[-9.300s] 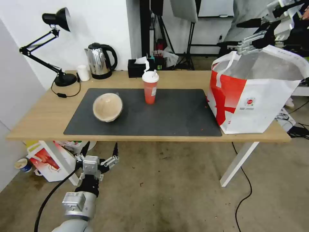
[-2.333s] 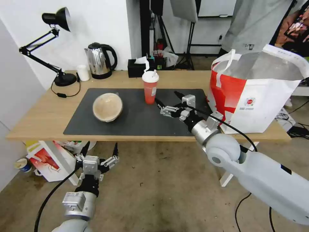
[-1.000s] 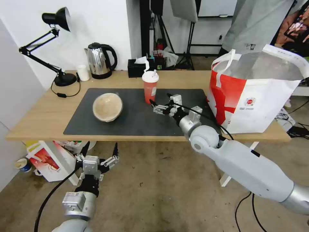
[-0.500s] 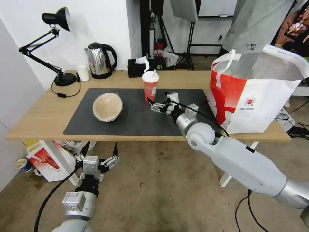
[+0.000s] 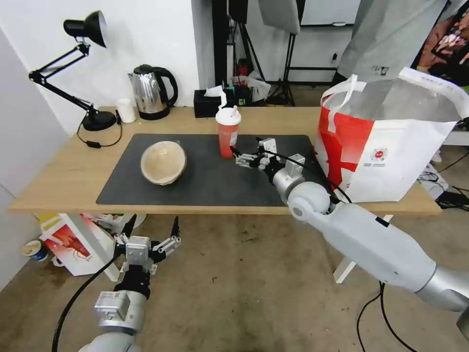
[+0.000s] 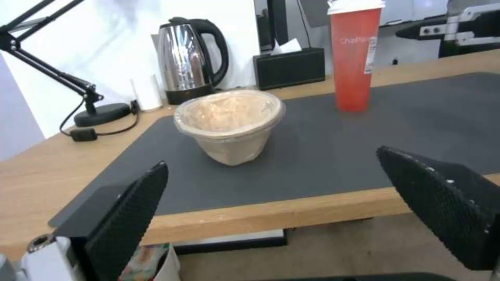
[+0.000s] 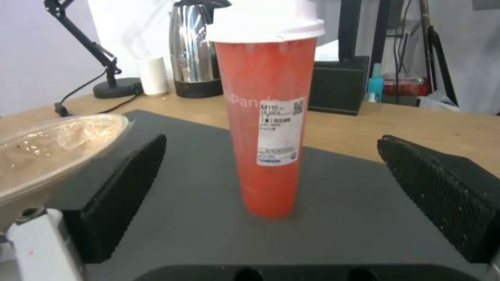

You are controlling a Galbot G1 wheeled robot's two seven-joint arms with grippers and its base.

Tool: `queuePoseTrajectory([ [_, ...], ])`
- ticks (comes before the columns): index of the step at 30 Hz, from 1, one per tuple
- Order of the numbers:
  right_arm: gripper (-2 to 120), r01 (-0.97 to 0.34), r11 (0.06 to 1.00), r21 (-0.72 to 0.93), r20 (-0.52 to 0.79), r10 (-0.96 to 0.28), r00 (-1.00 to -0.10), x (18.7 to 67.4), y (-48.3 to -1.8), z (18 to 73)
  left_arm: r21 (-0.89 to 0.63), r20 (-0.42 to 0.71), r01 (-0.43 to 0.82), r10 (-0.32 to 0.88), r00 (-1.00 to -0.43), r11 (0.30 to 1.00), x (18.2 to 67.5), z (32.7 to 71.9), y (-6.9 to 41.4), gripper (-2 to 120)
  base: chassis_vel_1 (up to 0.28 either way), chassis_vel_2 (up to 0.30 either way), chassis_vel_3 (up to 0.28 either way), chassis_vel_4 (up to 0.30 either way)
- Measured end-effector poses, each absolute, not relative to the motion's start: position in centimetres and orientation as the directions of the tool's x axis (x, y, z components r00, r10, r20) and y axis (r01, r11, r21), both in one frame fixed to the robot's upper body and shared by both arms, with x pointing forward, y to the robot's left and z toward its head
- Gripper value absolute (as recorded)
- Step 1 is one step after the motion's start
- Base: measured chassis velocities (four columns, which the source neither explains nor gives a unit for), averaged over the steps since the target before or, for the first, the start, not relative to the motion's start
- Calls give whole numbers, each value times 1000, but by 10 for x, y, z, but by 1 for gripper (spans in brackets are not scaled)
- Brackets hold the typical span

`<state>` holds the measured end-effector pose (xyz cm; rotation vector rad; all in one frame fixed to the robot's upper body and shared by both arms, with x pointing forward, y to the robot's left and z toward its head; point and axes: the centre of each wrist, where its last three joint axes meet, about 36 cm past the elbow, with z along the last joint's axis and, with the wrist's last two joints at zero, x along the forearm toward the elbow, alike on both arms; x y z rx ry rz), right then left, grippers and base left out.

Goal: Pick up the trash from the table and place it into the takeout bag.

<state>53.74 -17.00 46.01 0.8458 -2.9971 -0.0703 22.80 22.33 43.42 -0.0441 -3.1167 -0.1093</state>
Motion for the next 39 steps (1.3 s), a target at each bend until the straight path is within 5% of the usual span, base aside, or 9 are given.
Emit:
queuePoseTrajectory([
  [39, 100, -503, 862, 56, 21, -505, -863, 609, -148, 431, 70, 24, 29, 27, -999, 997, 228, 434, 223, 100, 0, 0, 0, 0],
])
